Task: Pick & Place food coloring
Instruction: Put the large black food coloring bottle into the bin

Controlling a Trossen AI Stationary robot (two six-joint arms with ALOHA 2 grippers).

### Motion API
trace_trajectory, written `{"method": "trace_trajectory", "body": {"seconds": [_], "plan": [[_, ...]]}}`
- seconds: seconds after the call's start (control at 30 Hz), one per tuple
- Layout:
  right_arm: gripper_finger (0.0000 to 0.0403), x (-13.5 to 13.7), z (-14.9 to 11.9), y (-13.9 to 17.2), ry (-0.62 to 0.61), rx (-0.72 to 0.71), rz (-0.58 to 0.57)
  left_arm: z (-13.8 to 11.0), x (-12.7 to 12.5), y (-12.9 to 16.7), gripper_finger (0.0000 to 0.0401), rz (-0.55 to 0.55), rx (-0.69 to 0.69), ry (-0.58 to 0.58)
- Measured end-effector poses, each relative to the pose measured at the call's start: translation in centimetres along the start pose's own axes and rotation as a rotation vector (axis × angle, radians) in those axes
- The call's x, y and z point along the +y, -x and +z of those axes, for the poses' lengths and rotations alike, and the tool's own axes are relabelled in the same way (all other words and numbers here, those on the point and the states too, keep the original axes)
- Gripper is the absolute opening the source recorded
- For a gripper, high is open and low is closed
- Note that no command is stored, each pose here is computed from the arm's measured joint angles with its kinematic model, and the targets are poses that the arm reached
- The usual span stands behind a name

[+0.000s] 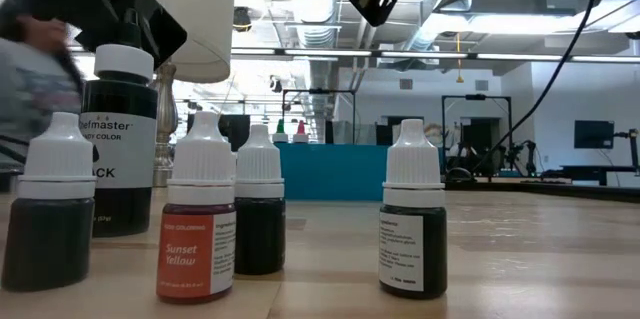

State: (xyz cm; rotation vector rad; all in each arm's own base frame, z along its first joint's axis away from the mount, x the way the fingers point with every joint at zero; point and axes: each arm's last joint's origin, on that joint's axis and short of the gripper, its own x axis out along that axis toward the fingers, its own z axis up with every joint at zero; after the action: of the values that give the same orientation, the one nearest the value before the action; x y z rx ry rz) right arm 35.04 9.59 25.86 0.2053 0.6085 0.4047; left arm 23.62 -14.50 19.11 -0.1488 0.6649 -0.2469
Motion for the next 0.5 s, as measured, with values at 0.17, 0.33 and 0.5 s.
{"method": "trace_trajectory", "body": {"seconds": [0.17,0.33,0.5], "plan": [[0.0118,-0.01,0.0,0.0,0.0,0.0,-0.001,0.04,0.1,-0.01,0.0124,0.01,-0.004,0.003],[0.0118,-0.02,0.0,0.0,0.001,0.0,-0.002,0.09,0.19,-0.04,0.0088,-0.008,0.003,0.006],[0.0118,-0.02,0.0,0.0,0.001,0.0,-0.002,0.1,0.19,-0.04,0.0066,-0.007,0.001,0.007]]}}
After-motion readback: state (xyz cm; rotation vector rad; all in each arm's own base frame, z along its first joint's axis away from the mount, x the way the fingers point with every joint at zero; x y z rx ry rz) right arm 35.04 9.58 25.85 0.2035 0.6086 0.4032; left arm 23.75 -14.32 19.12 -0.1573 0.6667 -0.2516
